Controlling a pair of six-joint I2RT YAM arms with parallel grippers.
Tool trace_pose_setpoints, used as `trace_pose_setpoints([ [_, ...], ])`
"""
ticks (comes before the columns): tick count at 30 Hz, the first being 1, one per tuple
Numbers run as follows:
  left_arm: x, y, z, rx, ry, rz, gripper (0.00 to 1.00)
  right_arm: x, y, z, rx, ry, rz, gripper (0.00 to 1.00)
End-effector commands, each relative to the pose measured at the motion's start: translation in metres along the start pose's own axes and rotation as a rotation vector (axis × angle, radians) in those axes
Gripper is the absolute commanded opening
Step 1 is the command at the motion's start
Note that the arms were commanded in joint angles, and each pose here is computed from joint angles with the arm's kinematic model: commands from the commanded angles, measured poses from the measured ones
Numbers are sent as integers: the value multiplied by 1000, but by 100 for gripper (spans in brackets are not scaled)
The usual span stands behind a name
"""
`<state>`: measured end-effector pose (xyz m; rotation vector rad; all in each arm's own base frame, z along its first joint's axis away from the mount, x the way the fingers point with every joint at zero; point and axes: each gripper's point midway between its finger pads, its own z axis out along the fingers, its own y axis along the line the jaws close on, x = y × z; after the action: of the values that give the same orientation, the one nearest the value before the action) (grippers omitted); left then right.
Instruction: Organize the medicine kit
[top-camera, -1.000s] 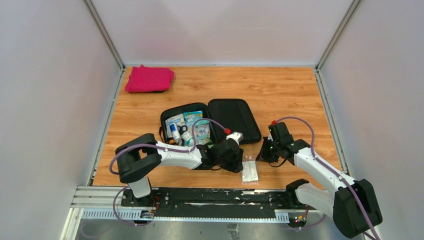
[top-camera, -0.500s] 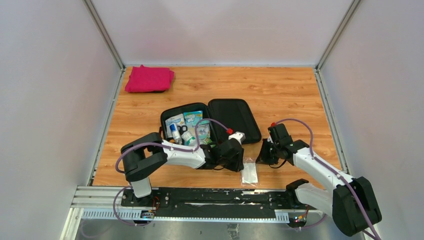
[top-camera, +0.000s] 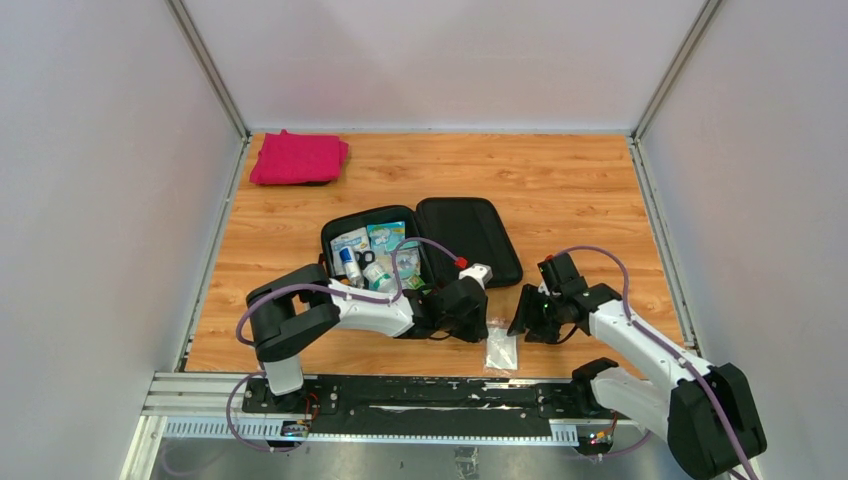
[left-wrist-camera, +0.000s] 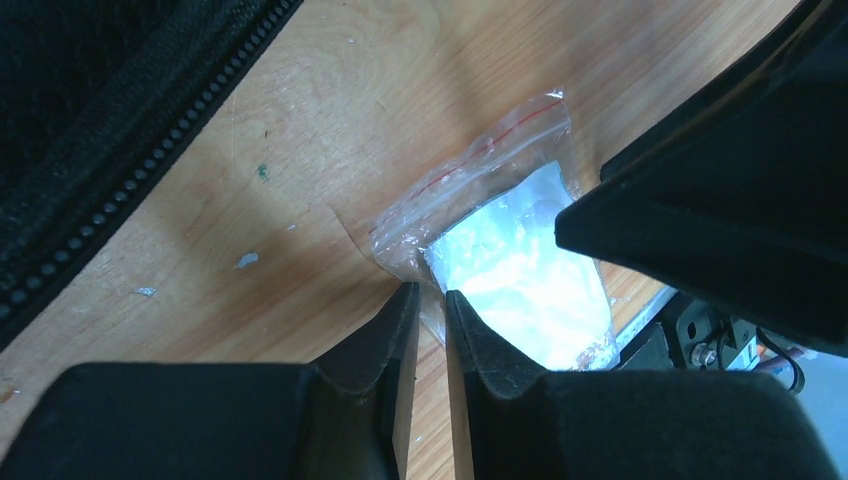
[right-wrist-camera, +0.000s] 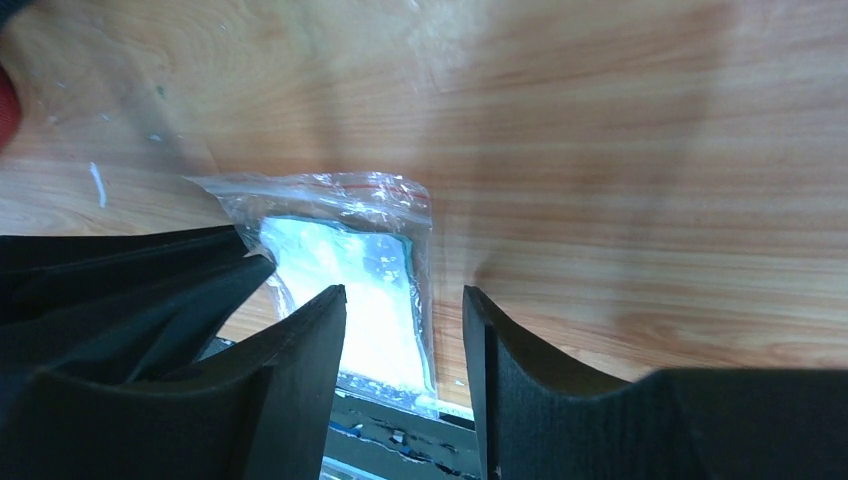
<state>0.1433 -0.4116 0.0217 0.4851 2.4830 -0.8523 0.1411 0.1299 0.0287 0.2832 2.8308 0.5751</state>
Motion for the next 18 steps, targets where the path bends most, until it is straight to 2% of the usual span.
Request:
trace_pose_setpoints([
  [1,24,18,7,-64,72,16,21,25,-8,4,8,83,24,52],
  [7,25,17,9,-61,80,20,18,31,-3,19,-45,103,68,44],
  [12,26,16,11,-57,86,21,16,32,-4,27,-53,103,82,32],
  [14,26,16,10,-57,86,21,16,30,-5,27,-50,86,85,25],
  [18,20,15,5,-66,72,23,16,21,0,20,-80,22,76,1],
])
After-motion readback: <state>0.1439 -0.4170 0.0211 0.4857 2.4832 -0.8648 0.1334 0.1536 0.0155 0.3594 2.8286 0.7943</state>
